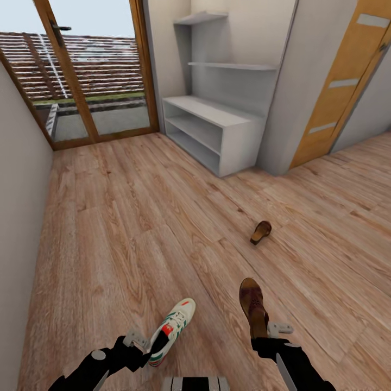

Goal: Pick up the two gym shoes and the two sandals from the corridor floor and place them onto the hallstand (shoe rack) in the corridor, making sure they are on the rack and not on the floor. Arrange them so the two gym shoes are next to each other and the two sandals are next to each other.

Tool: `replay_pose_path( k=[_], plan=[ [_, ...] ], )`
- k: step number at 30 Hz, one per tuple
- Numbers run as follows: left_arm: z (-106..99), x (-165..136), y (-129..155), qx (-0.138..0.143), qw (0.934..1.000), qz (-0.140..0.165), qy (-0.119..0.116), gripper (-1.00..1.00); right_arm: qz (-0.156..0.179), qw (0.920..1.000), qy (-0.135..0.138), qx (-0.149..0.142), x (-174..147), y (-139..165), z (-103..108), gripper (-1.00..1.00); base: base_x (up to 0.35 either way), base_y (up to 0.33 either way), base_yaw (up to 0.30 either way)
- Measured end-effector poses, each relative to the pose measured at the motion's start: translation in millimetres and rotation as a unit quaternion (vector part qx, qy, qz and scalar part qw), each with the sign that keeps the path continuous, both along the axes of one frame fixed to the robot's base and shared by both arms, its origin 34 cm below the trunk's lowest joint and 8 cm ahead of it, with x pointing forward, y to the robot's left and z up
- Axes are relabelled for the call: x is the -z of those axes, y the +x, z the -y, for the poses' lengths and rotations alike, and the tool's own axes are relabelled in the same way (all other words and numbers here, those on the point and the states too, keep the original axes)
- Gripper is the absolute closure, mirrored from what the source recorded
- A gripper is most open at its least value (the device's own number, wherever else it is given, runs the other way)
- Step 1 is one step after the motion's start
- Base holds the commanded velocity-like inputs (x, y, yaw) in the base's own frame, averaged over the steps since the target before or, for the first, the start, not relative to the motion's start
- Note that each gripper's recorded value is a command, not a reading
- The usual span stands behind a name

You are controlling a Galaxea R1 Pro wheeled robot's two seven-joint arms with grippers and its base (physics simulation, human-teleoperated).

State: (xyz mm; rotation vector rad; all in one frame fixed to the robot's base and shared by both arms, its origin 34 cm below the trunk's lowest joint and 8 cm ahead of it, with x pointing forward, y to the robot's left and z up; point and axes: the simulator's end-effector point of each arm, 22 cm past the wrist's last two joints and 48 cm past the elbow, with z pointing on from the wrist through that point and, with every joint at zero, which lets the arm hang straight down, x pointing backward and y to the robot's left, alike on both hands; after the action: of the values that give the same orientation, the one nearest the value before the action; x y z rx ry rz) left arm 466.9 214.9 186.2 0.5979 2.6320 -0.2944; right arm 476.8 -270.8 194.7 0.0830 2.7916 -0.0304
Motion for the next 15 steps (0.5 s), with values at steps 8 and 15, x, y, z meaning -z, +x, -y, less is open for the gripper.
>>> replay_pose_path(
  k=[8,15],
  plan=[
    [0.6,16.5,-11.5,0.0,0.9998,-0.02,-0.001,-1.0,-0.022,0.9998,0.0,0.0,18.2,-14.3,0.0,1.0,0.0,0.0,0.0],
    [5.5,30.2,-21.3,0.0,0.9993,-0.037,-0.004,-1.0,-0.042,0.9991,0.0,0.0,33.9,-27.8,0.0,1.0,0.0,0.0,0.0]
  ],
)
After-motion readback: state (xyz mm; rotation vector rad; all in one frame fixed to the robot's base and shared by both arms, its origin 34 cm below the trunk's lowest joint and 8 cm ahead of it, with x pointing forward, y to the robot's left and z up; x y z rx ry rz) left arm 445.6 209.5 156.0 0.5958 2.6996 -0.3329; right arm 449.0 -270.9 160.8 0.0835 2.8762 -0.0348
